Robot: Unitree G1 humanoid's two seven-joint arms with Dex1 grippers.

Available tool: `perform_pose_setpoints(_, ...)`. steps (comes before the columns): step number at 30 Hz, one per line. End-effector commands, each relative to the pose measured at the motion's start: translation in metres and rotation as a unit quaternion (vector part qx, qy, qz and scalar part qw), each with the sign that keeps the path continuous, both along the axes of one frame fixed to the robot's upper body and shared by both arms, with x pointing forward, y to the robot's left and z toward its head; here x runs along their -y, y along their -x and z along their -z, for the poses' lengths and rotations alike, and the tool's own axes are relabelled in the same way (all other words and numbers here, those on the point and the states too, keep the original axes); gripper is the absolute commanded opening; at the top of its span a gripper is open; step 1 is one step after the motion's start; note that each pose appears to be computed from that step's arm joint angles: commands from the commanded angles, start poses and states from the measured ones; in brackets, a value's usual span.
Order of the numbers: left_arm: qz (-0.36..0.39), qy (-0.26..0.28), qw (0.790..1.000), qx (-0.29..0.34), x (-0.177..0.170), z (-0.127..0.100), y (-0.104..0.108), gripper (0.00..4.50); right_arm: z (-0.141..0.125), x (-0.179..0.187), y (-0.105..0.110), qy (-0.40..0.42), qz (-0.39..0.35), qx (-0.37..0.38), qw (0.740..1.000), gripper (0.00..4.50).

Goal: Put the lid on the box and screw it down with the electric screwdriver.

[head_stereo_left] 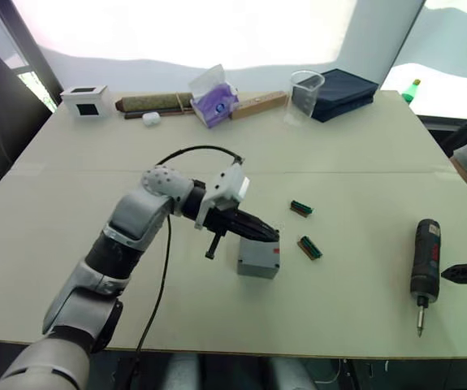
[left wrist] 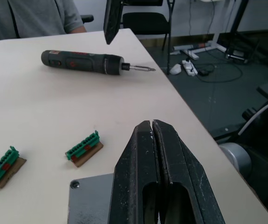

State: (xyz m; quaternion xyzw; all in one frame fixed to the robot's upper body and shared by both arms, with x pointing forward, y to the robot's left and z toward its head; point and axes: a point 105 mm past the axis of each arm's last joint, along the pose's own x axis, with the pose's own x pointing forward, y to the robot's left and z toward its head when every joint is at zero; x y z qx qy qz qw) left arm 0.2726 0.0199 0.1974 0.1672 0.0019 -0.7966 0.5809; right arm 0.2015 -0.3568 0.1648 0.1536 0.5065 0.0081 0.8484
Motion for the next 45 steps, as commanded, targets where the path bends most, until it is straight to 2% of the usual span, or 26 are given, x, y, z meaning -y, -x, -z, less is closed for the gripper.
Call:
perform_pose_setpoints(1, -0.002, 0.003, 1.000, 0.021, -0.002, -0.005, 0.004, 0.00, 0.001, -0.009, -0.009, -0.018, -0.008, 0.008, 1.000, 4.48)
perform_pose_setpoints(16, -0.047, 0.008, 0.999, 0.008, -0.006, -0.005, 0.001, 0.00, 0.053, -0.008, -0.021, 0.020, 0.000, -0.050, 0.999, 4.48)
perform_pose_setpoints(20, -0.053, 0.009, 0.999, 0.004, -0.007, -0.004, 0.002, 0.00, 0.064, -0.012, -0.023, 0.042, -0.020, -0.062, 0.997, 3.43)
perform_pose_setpoints(24, -0.058, 0.009, 0.998, 0.002, -0.008, -0.002, 0.002, 0.00, 0.067, -0.015, -0.024, 0.052, -0.039, -0.067, 0.996, 2.11)
perform_pose_setpoints(27, -0.060, 0.009, 0.998, 0.001, -0.007, -0.002, 0.002, 0.00, 0.069, -0.014, -0.024, 0.056, -0.041, -0.070, 0.995, 2.06)
perform_pose_setpoints(30, -0.065, 0.010, 0.998, -0.001, -0.008, -0.002, 0.000, 0.00, 0.065, -0.012, -0.027, 0.066, -0.042, -0.062, 0.995, 2.06)
perform_pose_setpoints(33, -0.071, 0.009, 0.997, -0.002, -0.010, -0.001, -0.003, 0.00, 0.053, -0.002, -0.039, 0.096, -0.033, -0.029, 0.994, 2.06)
perform_pose_setpoints(36, -0.087, 0.005, 0.996, -0.006, -0.016, 0.001, -0.012, 0.00, 0.003, -0.004, -0.069, 0.153, -0.071, 0.081, 0.982, 2.06)
perform_pose_setpoints(37, -0.096, 0.003, 0.995, -0.007, -0.018, 0.001, -0.016, 0.00, -0.022, -0.020, -0.082, 0.139, -0.096, 0.145, 0.975, 2.06)
perform_pose_setpoints(38, -0.104, 0.002, 0.995, -0.008, -0.020, 0.001, -0.020, 0.00, -0.051, -0.042, -0.095, 0.124, -0.133, 0.230, 0.956, 2.06)
perform_pose_setpoints(39, -0.111, 0.004, 0.994, -0.012, -0.022, 0.000, -0.023, 0.00, -0.074, -0.064, -0.101, 0.119, -0.174, 0.304, 0.929, 2.06)
perform_pose_setpoints(41, -0.126, 0.011, 0.992, -0.022, -0.025, -0.001, -0.029, 0.00, -0.115, -0.107, -0.101, 0.108, -0.232, 0.443, 0.859, 2.06)
perform_pose_setpoints(43, -0.135, 0.011, 0.990, -0.030, -0.029, -0.001, -0.032, 0.00, -0.148, -0.131, -0.097, 0.085, -0.210, 0.566, 0.793, 2.06)
perform_pose_setpoints(45, -0.138, 0.007, 0.990, -0.032, -0.031, 0.001, -0.033, 0.00, -0.159, -0.144, -0.093, 0.071, -0.190, 0.619, 0.758, 2.06)
